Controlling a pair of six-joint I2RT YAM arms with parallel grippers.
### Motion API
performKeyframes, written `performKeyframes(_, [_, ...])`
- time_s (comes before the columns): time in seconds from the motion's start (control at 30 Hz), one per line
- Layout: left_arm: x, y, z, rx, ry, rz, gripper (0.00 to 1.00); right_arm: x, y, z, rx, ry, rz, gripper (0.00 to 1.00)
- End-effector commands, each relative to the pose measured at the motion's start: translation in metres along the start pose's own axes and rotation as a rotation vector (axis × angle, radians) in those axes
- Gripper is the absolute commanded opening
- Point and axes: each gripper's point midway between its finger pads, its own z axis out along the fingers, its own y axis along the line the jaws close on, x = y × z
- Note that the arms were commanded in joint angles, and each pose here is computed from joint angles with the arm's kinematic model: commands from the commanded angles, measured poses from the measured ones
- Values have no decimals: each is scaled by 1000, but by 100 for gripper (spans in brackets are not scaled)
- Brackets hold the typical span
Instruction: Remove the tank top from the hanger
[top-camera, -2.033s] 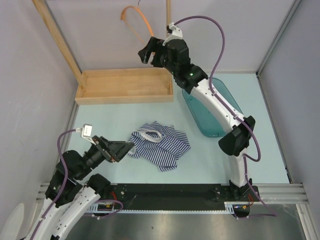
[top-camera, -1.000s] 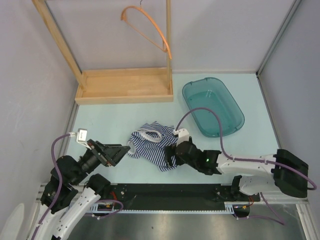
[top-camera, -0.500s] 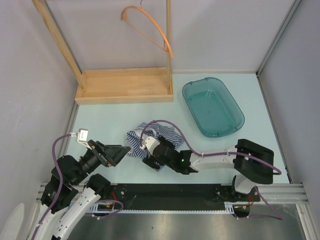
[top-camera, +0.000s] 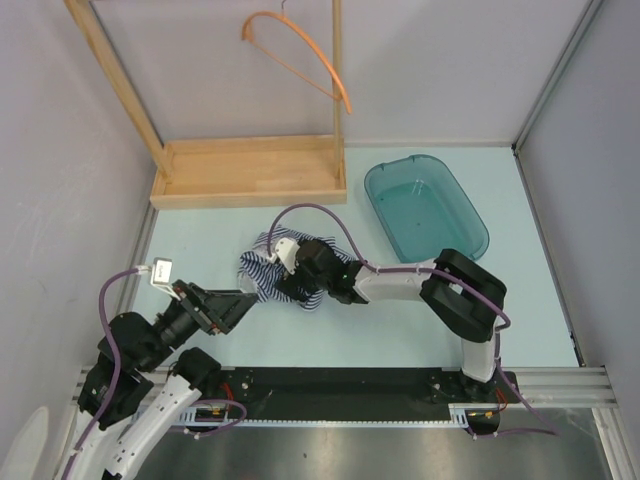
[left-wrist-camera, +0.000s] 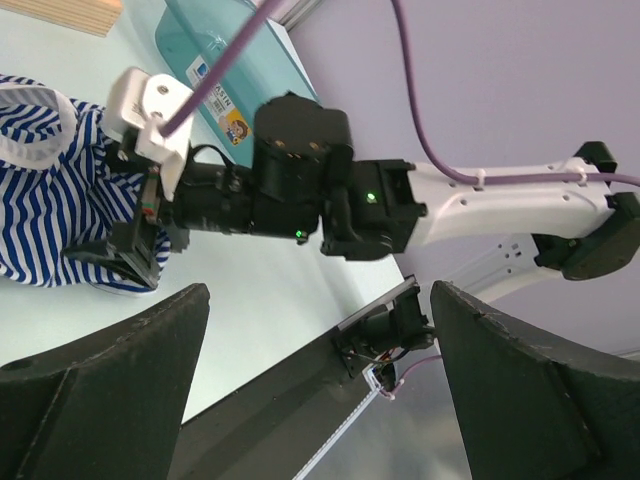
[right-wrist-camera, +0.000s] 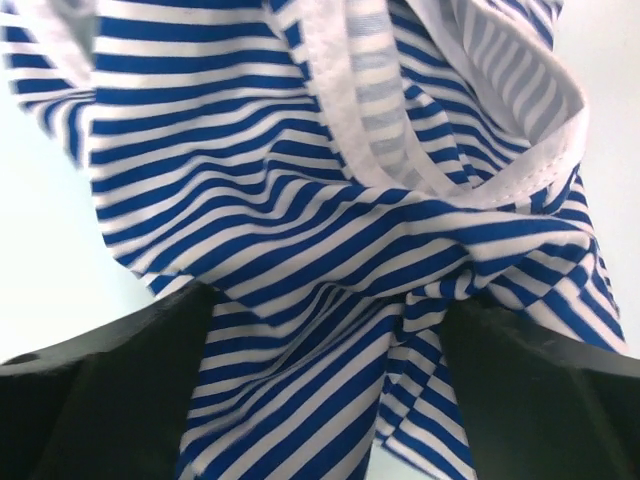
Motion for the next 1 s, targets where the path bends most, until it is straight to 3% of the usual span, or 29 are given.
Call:
performKeyframes(0.0, [-9, -12, -6, 26, -15, 12, 97, -2, -6, 16, -14, -10, 22, 89])
performKeyframes(0.27, [-7, -9, -4, 15, -12, 11, 97, 12, -24, 1, 109, -34, 140, 35])
performKeyframes(0.43, [-8, -10, -3, 15, -12, 11, 97, -33, -70, -47, 282, -185, 256, 0])
performKeyframes(0.63, [-9, -11, -3, 17, -14, 5, 97, -76, -126, -127, 454, -358, 406, 0])
performKeyframes(0.77, [-8, -10, -2, 17, -12, 2, 96, -99, -171, -209, 612, -483, 510, 0])
performKeyframes(0.97, [-6, -9, 3, 21, -3, -5, 96, -90, -209, -305, 803, -517, 585, 0])
